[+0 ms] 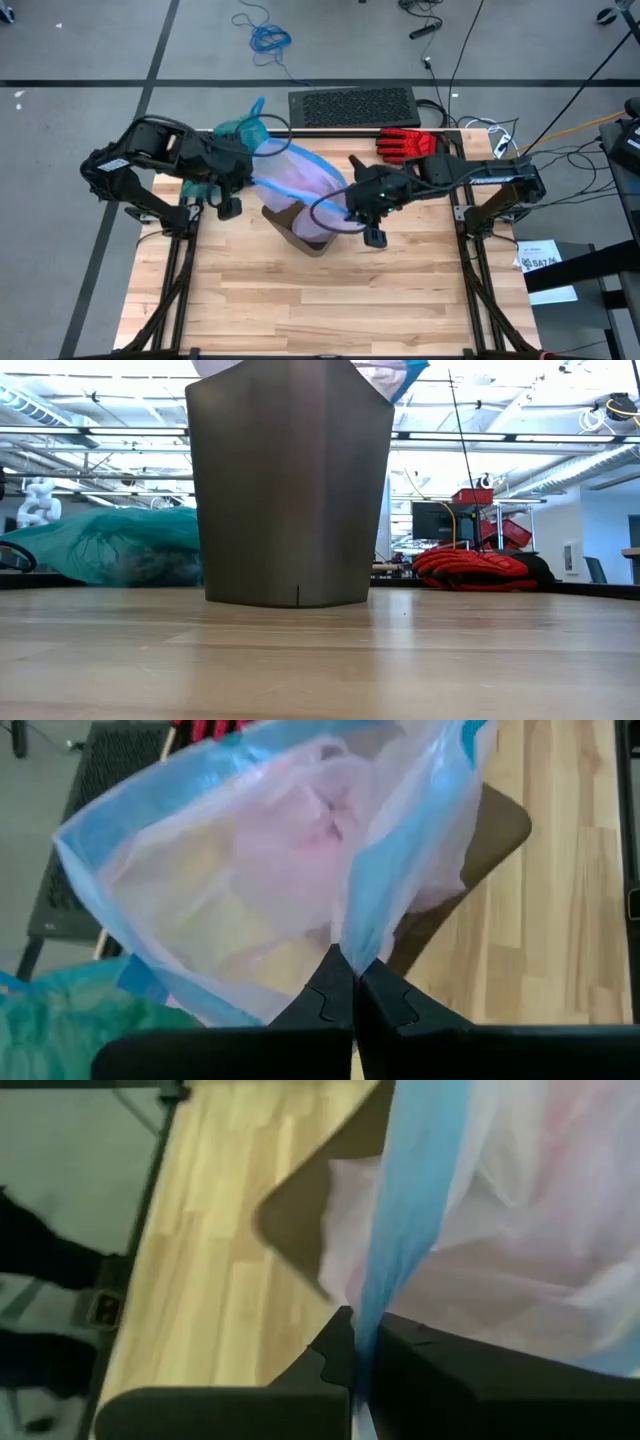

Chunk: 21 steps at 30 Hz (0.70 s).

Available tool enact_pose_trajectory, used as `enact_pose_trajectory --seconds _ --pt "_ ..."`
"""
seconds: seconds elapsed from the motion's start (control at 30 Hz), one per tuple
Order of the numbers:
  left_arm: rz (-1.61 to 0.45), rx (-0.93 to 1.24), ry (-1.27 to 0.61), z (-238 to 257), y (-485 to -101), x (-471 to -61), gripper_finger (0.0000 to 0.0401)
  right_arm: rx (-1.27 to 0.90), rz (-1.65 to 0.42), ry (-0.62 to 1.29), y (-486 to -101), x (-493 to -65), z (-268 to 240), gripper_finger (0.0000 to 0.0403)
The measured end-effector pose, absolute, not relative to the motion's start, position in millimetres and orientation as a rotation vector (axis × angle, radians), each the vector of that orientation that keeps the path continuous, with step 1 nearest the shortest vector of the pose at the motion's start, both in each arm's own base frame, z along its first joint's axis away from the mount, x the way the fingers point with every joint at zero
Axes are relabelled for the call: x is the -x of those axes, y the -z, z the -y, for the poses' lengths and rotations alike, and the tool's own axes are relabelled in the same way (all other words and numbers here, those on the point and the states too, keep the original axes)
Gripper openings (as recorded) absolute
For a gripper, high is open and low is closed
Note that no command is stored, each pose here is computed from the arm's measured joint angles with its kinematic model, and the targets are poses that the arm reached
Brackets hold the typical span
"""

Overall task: Place trash/remove bag and relplace
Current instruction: Insert a new pink trash bag into the black trash bin

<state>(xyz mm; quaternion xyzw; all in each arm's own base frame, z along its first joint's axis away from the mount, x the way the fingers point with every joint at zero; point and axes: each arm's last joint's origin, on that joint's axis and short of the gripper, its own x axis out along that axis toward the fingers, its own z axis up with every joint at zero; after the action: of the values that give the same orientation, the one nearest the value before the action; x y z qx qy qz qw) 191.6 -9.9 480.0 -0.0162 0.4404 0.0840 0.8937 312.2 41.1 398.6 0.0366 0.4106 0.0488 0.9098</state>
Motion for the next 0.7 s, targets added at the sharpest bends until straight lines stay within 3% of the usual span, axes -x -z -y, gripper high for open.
enact_pose_trajectory --seconds 0.43,0.7 --pt "-0.998 0.081 -0.156 40 -446 -198 0.0 -0.171 -0.93 -0.202 -385 -320 -61 0.0002" --pt "-0.97 0.112 -0.17 42 -449 -189 0.0 -0.175 -0.653 -0.179 -454 -309 -51 0.0053"
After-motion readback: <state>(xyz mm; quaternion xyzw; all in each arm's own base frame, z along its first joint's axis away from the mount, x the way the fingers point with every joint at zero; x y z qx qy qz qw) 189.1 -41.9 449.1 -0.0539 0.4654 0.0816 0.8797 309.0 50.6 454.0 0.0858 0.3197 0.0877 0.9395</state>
